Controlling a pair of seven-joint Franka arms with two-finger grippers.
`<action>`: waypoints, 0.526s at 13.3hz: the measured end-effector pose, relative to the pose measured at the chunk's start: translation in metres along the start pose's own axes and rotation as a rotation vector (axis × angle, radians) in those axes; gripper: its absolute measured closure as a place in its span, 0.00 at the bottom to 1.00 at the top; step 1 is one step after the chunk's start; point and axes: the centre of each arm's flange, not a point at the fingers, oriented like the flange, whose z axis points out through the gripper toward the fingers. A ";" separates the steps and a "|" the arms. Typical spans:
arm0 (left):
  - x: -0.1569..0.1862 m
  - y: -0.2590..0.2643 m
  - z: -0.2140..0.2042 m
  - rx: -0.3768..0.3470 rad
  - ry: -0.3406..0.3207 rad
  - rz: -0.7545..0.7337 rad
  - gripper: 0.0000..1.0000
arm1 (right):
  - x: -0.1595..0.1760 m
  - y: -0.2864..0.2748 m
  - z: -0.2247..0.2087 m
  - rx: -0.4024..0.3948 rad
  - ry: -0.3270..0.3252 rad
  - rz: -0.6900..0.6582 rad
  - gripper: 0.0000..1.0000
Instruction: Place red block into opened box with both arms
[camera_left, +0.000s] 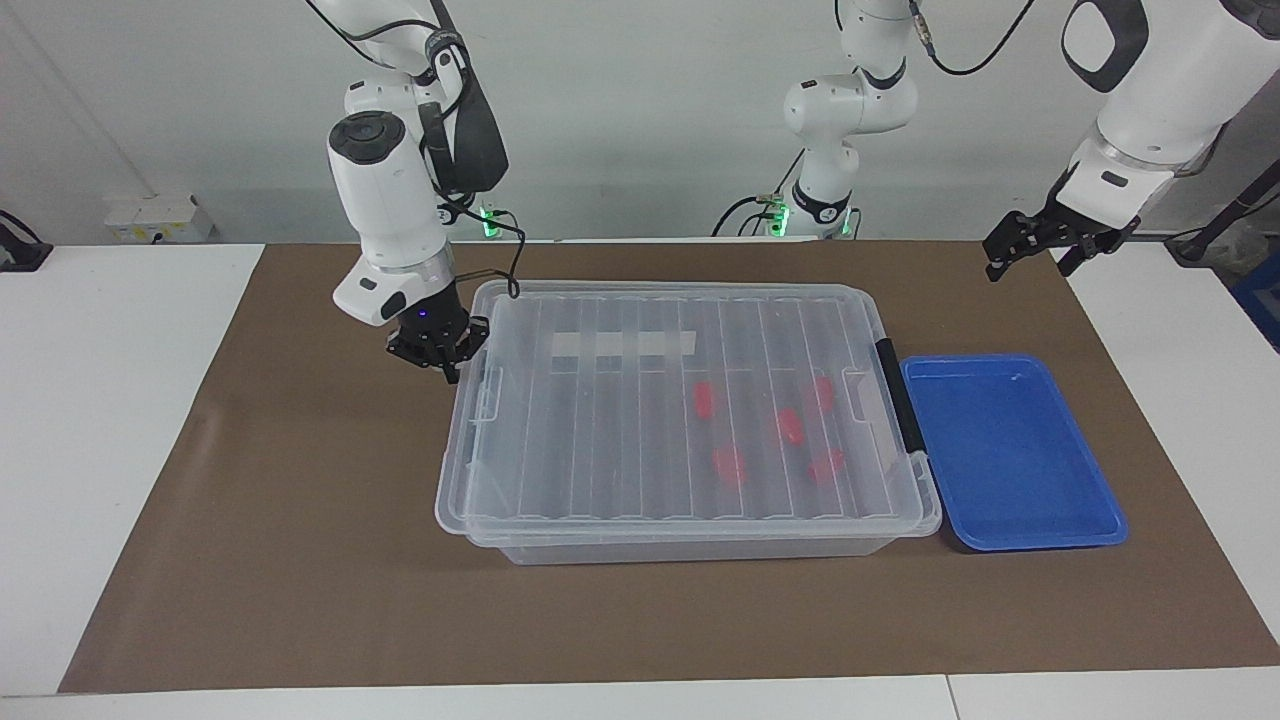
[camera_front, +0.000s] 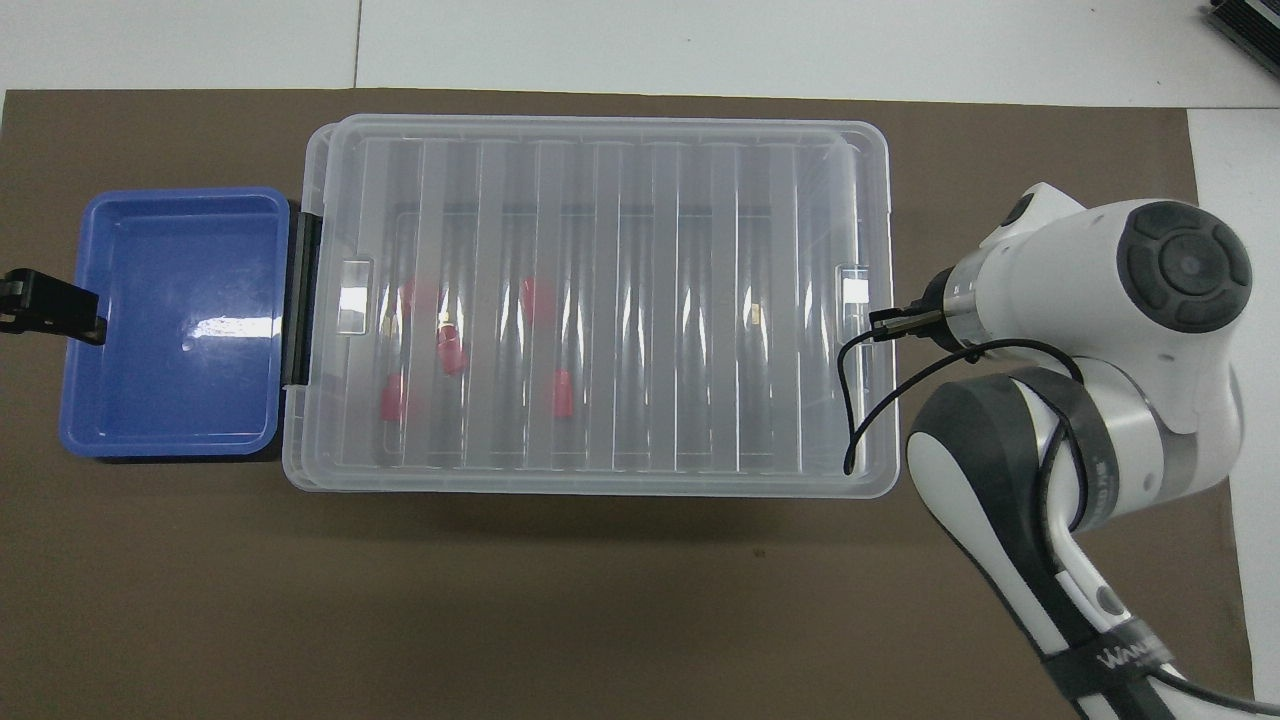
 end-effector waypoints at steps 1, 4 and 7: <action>0.000 0.000 0.000 0.000 0.000 0.000 0.00 | 0.000 0.000 0.000 0.000 0.000 0.000 0.99; 0.000 0.000 0.000 0.000 0.000 0.000 0.00 | 0.000 0.000 0.000 0.001 0.000 0.002 0.99; 0.000 0.000 0.000 0.000 0.000 0.000 0.00 | 0.000 0.000 -0.001 0.002 0.002 0.023 0.99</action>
